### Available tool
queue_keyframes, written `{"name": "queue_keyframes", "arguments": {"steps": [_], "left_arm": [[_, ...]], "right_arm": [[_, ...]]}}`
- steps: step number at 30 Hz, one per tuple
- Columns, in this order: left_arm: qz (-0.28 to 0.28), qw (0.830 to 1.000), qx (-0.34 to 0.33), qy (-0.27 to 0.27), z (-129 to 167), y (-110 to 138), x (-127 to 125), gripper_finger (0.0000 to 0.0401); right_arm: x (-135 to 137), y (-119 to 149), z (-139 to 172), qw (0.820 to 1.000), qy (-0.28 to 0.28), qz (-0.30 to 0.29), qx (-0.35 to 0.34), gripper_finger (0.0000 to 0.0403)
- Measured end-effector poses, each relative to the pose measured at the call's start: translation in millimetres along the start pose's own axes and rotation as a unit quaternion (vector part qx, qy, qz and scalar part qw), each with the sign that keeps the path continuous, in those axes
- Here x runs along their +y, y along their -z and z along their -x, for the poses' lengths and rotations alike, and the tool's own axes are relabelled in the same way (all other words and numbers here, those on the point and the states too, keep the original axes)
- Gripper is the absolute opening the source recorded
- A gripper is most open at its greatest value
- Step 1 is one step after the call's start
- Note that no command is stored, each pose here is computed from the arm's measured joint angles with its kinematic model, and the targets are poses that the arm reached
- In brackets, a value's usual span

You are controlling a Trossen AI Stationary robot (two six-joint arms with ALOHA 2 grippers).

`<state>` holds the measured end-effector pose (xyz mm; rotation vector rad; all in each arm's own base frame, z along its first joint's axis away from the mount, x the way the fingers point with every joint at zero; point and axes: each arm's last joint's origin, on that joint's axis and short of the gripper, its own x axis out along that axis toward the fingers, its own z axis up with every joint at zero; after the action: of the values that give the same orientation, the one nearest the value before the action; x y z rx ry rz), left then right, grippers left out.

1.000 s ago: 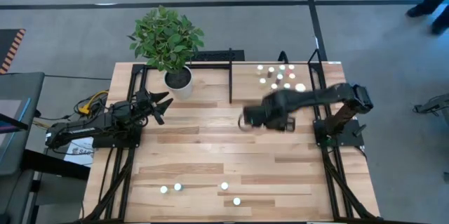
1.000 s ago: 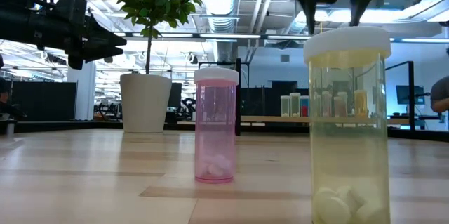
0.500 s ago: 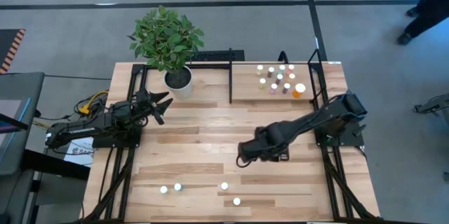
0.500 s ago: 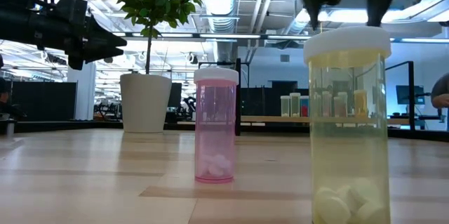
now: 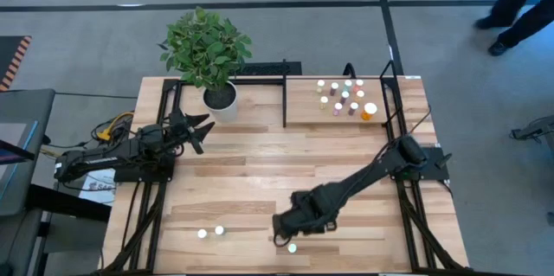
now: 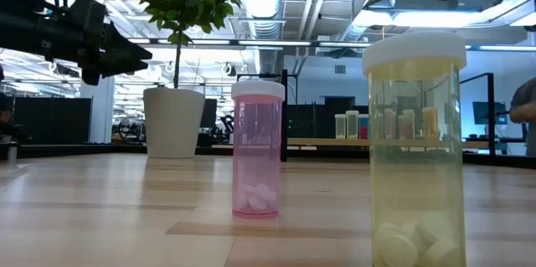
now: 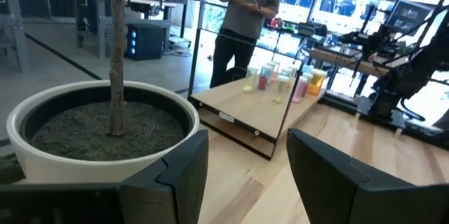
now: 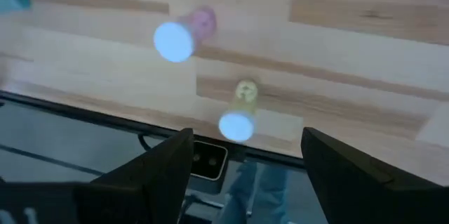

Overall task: Pick and place medicine bottles onto shelf by color
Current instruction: Put the right yellow pill bottle on the shelf

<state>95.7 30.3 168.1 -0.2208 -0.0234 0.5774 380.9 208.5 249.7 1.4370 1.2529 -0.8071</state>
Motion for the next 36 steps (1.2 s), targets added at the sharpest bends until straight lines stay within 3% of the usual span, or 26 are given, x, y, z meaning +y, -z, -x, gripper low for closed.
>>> {"name": "queue_keyframes", "arguments": {"steps": [7, 17, 36], "left_arm": [[-0.002, 1.0, 0.004, -0.001, -1, 1, 0, 0.0181], [-0.002, 1.0, 0.004, -0.001, -1, 1, 0, 0.0181], [-0.002, 1.0, 0.005, 0.0, -1, 1, 0, 0.0181]], "right_arm": [[12, 22, -27, 0.999, 0.015, 0.033, 0.009, 0.0285], [16, 31, -57, 0.997, 0.044, 0.051, 0.043, 0.0285], [12, 34, -60, 0.997, 0.037, 0.067, -0.001, 0.0286]]}}
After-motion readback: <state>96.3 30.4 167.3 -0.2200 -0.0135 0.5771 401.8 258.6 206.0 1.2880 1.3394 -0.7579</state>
